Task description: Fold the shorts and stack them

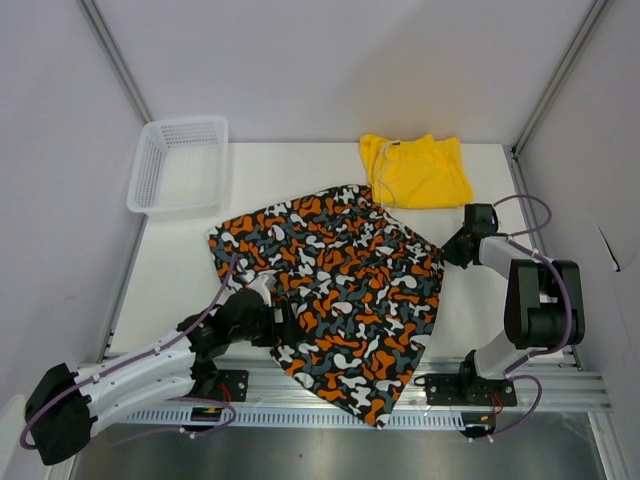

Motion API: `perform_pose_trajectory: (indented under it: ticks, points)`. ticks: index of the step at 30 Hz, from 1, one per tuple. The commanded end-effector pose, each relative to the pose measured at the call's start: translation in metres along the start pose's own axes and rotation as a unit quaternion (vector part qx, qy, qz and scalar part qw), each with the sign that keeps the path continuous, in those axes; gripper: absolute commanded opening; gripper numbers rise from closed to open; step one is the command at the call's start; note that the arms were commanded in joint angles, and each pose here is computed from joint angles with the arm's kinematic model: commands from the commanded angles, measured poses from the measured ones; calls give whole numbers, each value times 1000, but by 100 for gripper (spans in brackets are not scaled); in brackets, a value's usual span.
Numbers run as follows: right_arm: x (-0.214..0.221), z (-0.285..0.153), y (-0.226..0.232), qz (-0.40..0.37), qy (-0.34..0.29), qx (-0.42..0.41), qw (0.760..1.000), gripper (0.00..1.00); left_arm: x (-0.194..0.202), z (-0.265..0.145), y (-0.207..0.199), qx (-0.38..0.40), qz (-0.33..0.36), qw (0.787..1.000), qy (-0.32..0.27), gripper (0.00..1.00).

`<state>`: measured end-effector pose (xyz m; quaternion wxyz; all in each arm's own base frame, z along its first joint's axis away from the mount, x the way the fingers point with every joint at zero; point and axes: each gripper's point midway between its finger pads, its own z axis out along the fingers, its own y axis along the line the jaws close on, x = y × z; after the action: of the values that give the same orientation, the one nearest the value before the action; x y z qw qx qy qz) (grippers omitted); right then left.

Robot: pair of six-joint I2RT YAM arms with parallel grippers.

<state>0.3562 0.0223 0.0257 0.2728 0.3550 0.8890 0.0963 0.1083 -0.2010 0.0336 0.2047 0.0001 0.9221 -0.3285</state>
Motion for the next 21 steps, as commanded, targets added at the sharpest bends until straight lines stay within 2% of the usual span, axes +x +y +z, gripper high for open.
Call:
perform_pose_trajectory:
  ticks: [1,10,17,21]
  points:
    - [-13,-4,-25,15,-19,25,999,0,2,-2,28,-70,16,997,-1,92]
    - [-7,-17,-43,21,-29,31,999,0,-46,-32,-2,-85,28,994,-67,93]
    - [35,-26,-29,1,-4,-10,1000,0,-95,-65,-11,-152,47,978,-137,96]
    - [68,-34,-2,-45,19,-32,998,0,-107,-64,-4,-188,42,970,-150,99]
